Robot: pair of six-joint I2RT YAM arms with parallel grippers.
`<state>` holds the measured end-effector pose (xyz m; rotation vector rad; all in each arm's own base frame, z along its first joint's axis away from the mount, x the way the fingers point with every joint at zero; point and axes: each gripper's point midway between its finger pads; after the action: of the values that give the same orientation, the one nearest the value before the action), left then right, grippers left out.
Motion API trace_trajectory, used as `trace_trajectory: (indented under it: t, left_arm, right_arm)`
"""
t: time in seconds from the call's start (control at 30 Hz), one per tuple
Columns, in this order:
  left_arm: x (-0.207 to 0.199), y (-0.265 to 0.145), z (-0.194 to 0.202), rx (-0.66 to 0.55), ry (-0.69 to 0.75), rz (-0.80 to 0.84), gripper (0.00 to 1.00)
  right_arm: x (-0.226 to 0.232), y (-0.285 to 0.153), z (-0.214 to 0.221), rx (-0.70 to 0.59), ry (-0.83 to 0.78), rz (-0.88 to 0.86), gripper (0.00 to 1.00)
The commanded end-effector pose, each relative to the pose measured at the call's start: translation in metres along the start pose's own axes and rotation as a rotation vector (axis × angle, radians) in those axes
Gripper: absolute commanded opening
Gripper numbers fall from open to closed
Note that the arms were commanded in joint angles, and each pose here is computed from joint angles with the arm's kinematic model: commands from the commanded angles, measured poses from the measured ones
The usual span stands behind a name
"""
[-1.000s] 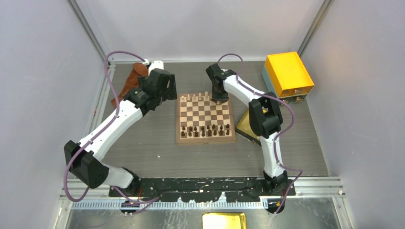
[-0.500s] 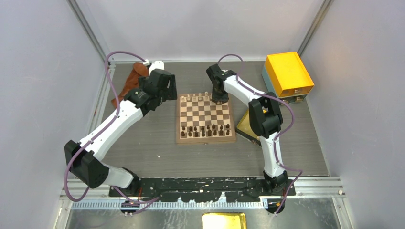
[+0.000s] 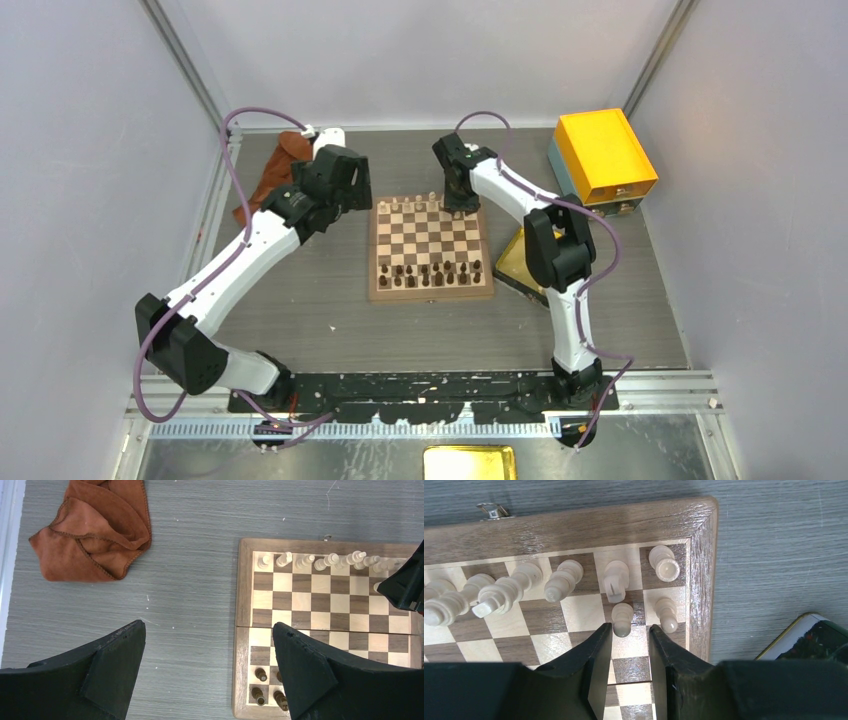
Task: Set up the chess pieces on the board
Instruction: Place the chess piece on the chessboard, then pick up the chess piece from the storage box.
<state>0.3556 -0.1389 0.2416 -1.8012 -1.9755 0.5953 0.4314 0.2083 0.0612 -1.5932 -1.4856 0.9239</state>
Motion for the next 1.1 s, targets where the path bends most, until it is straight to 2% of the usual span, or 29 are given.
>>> trace_trajectory:
  t: [0.0,0.23,0.43,0.57,0.77,1.07]
  left_arm:
    - [-0.006,-0.003,-0.012,-0.05,-0.026,0.018,0.98]
    - [-0.007,-0.006,-0.014,-0.058,-0.026,0.021,0.98]
    - [-0.007,-0.008,-0.016,-0.061,-0.021,0.014,0.98]
    - [-0.006,-0.012,-0.02,-0.069,-0.019,0.006,0.99]
    - [-0.006,-0.015,-0.02,-0.071,-0.012,0.002,1.0]
    - [-0.017,-0.013,-0.019,-0.068,-0.004,0.0,0.99]
  right_arm:
    - [0.001,-0.038,-0.032,-0.118,0.018,-0.042,0.39]
    - [0.003,-0.052,-0.033,-0.135,0.009,-0.063,0.39]
    - [0.004,-0.086,-0.039,-0.19,0.0,-0.085,0.42]
    - [-0.012,-0.108,-0.038,-0.235,0.021,-0.06,0.43]
    - [-0.052,-0.141,-0.027,-0.325,0.103,0.025,0.5]
    - [-0.115,-0.154,0.006,-0.37,0.24,0.183,0.71]
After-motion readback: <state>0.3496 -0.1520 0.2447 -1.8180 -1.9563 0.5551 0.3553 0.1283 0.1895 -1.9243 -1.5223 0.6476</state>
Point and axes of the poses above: each gripper's point midway between its finger pads, its own y axis out along the fingers, its own x axis along the line the jaws close on, z = x × y, and after that the axes turned 1 degree about y, right-handed
